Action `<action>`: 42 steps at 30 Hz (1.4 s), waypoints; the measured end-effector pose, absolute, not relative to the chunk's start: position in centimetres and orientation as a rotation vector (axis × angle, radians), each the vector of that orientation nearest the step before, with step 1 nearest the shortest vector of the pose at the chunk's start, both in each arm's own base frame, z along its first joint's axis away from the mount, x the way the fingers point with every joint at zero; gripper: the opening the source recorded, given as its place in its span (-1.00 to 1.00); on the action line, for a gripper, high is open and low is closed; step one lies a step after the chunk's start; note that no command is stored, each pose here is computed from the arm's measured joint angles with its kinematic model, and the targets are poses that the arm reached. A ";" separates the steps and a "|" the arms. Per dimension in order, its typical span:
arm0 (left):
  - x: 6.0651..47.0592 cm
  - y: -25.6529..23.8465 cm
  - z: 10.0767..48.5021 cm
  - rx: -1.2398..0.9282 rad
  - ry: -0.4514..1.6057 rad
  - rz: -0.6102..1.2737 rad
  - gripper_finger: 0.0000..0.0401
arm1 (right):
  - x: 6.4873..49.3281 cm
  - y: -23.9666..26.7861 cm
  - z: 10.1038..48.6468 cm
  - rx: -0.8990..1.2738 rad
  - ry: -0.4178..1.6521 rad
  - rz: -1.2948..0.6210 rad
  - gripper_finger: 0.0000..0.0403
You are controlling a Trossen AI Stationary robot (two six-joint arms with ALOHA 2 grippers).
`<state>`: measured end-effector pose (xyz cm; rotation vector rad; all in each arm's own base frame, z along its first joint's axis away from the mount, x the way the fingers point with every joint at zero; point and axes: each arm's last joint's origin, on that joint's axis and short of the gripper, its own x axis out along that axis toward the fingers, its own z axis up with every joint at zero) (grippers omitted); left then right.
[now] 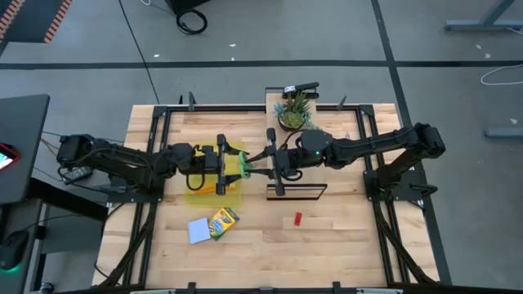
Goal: Pack school essentials
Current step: Put the green scissors into the yellow supply box
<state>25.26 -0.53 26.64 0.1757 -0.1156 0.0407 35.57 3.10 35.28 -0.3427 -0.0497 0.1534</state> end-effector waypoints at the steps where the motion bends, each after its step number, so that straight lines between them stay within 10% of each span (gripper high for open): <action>1: 25.2 -0.5 26.7 0.184 -0.125 0.048 0.52 | 35.6 3.1 35.3 -0.350 -0.052 0.145 -0.48; 42: 29.1 -0.5 28.8 0.237 -0.170 0.080 0.25 | 35.6 2.8 35.3 -0.429 -0.046 0.071 -0.48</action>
